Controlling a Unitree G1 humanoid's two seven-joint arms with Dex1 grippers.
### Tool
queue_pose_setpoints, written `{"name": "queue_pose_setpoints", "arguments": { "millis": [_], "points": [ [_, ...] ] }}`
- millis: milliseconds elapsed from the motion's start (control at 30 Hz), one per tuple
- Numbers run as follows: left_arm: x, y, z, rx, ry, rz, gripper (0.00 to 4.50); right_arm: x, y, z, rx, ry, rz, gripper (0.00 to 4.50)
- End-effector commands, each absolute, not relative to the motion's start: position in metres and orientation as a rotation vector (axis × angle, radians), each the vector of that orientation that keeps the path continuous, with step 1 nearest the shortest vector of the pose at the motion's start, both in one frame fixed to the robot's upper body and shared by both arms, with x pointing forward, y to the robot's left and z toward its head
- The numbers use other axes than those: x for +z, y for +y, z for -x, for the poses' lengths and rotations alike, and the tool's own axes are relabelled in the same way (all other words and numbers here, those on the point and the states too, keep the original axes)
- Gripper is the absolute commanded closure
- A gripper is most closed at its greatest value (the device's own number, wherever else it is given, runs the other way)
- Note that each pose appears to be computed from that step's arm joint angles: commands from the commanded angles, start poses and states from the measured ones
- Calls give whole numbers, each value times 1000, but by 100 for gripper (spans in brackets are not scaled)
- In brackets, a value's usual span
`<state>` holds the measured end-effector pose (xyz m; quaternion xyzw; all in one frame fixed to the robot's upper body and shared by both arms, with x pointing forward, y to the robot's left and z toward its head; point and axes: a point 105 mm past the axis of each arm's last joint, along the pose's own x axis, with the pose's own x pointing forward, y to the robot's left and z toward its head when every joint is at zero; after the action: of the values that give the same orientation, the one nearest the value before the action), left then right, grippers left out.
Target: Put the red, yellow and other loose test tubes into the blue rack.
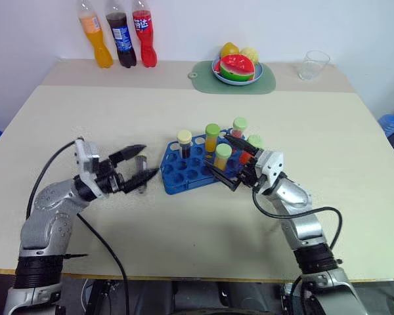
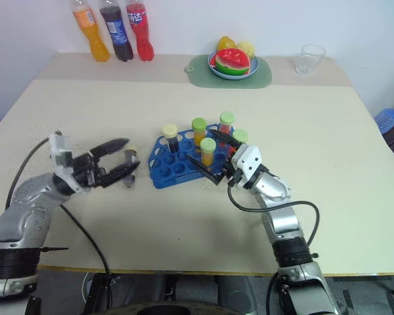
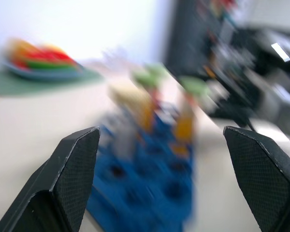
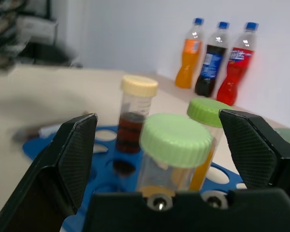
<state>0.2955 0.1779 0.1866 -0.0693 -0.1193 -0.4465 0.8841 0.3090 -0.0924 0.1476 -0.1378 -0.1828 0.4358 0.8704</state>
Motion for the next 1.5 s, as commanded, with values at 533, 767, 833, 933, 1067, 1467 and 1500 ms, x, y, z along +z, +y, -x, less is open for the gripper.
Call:
{"name": "queue_pose_setpoints", "arguments": {
  "millis": [533,767,833,933,1067,1467,1500],
  "points": [
    [207,191,-347,-225,345,354,28,170,-158,-276,987,-275,586,5],
    [172,190,-339,-181,624,368,28,181,-155,-277,1090,-289,626,5],
    [175,192,-335,-170,644,377,28,179,-152,-277,1123,-283,618,5],
    [177,192,-328,-104,693,416,28,174,-150,-277,1160,-276,616,5],
    [175,188,-332,-13,723,438,28,172,-145,-278,1179,-290,602,5],
    [163,174,-348,152,885,528,28,172,-135,-271,1252,-308,609,5],
    [161,174,-349,155,902,528,28,173,-135,-271,1255,-306,609,5]
  ]
}}
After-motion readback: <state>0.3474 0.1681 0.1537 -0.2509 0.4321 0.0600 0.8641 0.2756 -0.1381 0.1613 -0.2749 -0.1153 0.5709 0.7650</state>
